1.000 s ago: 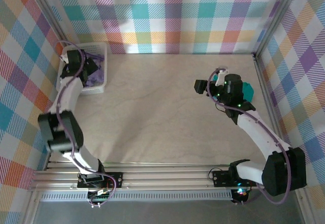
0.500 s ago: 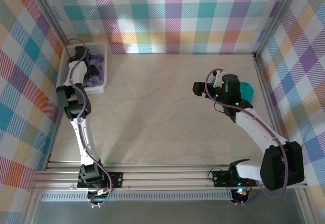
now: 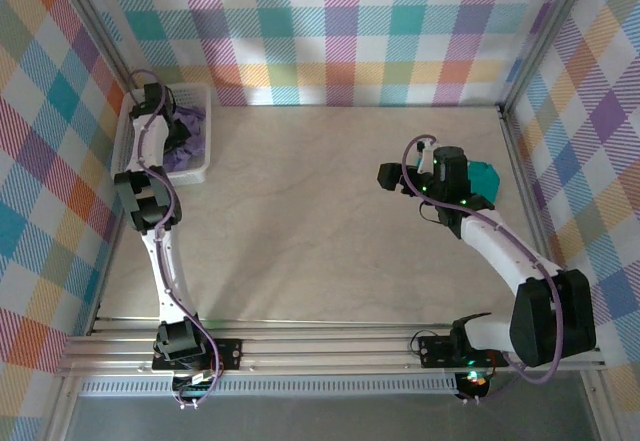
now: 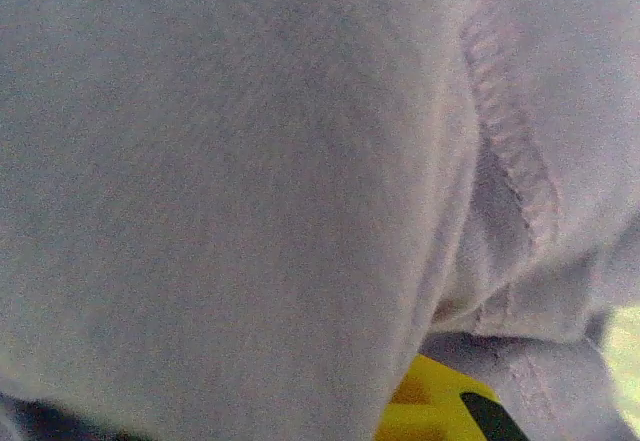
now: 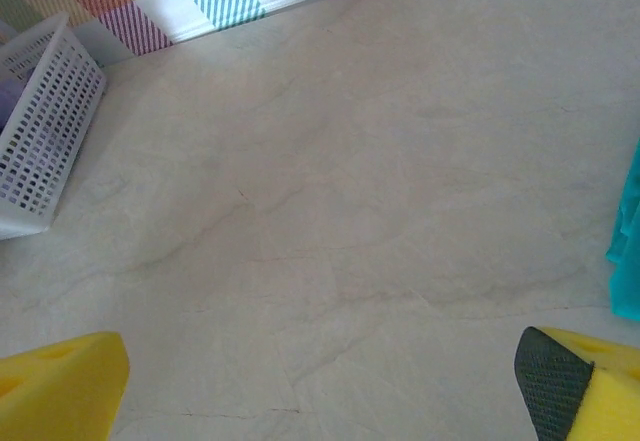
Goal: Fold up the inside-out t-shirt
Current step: Pick up the T-shirt from the basket, then move the T-shirt to the middle-right of the table.
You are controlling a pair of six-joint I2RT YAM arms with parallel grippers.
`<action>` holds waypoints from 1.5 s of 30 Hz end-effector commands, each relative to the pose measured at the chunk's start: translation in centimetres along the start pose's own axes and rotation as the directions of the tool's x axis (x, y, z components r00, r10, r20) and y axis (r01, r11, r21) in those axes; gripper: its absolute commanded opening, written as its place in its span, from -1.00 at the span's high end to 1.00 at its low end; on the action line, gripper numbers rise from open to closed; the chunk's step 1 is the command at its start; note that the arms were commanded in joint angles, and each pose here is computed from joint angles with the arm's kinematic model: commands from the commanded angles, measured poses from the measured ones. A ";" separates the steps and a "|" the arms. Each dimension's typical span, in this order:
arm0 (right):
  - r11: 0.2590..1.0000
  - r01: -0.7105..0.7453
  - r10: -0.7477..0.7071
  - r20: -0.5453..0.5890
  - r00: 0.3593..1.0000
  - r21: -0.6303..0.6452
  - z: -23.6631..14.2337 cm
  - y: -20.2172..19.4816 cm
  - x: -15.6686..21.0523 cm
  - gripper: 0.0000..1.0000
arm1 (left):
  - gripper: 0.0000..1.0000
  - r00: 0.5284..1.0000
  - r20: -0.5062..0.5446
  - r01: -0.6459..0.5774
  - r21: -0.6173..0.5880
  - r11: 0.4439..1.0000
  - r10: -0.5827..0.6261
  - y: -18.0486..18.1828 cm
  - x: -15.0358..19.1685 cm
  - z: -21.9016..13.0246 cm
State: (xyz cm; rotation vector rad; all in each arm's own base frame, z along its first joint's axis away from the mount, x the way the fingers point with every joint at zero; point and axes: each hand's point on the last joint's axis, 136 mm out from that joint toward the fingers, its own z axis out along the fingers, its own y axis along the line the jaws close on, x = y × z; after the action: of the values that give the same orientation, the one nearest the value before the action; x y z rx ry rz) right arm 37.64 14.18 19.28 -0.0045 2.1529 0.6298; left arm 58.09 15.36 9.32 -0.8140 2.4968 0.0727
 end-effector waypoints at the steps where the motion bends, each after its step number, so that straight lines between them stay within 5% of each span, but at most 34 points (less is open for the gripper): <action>1: 1.000 0.026 -0.025 0.047 0.999 -0.006 -1.7 0.9 -1.5 -0.99 | 1.00 0.941 0.328 0.017 0.197 0.980 -0.083 -2.3 -7.5 -17.1; 5: 0.995 0.067 -0.073 0.080 0.994 0.080 -3.1 0.0 -2.5 -0.99 | 1.00 0.813 0.556 -0.032 0.340 0.940 -0.173 -3.2 -7.8 -32.0; 9: 0.970 0.084 -0.097 0.046 0.994 0.229 -2.8 -2.5 -3.3 -0.99 | 1.00 0.714 0.662 -0.138 0.452 0.881 -0.227 -4.1 -4.2 -43.5; 14: 0.983 0.052 -0.028 -0.134 0.991 0.178 3.3 -3.2 -1.4 -0.97 | 1.00 0.727 0.631 -0.284 0.634 0.720 -0.270 -7.6 2.3 -50.3; 20: 0.987 -0.036 0.082 -0.297 0.951 0.155 10.7 -5.1 0.3 -0.79 | 1.00 0.827 0.530 -0.335 0.732 0.593 -0.188 -12.1 9.2 -49.3; 27: 0.958 -0.131 0.239 -0.457 0.856 0.256 14.0 -9.7 3.4 -0.71 | 1.00 0.900 0.434 -0.387 0.833 0.394 -0.033 -18.1 16.6 -49.8; 35: 0.888 -0.095 0.333 -0.484 0.809 0.451 11.1 -16.6 4.2 -0.69 | 1.00 0.918 0.391 -0.388 0.842 0.375 0.070 -20.9 20.7 -47.4; 45: 0.821 0.116 0.236 -0.518 0.822 0.559 8.9 -21.9 1.1 -0.65 | 1.00 0.924 0.331 -0.381 0.812 0.442 0.189 -22.7 23.3 -43.2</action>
State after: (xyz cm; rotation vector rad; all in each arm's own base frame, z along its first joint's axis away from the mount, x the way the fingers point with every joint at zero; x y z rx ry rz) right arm 49.14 1.39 4.36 0.3109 2.8182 0.1484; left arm 35.38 -23.42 38.40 0.0599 1.9959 -0.9041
